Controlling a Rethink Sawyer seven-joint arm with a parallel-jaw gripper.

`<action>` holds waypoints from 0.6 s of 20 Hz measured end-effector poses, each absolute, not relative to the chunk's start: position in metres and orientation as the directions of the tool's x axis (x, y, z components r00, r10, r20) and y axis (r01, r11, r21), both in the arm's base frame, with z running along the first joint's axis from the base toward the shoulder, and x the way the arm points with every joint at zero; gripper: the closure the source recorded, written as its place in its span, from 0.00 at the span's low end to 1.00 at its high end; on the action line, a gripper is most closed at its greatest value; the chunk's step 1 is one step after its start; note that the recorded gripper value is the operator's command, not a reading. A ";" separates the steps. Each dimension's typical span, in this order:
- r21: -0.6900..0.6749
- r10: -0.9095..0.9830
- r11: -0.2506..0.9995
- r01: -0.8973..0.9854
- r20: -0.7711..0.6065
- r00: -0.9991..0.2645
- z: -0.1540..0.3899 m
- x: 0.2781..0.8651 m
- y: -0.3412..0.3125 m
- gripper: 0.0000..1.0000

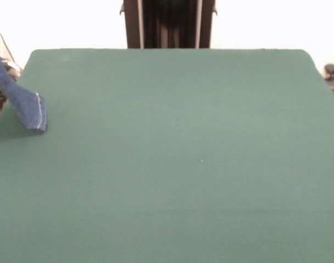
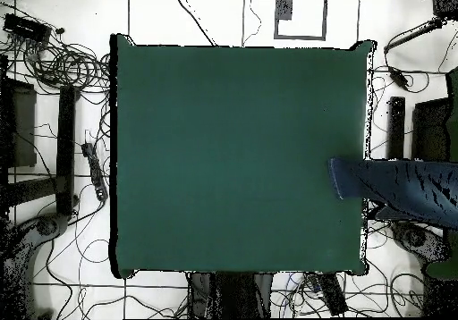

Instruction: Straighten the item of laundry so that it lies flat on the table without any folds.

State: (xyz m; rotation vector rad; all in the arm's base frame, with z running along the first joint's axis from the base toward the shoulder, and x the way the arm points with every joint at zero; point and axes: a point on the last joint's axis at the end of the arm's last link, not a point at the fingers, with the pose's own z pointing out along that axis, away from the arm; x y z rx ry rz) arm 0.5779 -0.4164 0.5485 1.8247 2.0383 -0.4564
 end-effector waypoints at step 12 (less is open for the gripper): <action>0.014 0.890 0.083 0.996 -0.452 -0.068 0.519 0.581 -0.491 1.00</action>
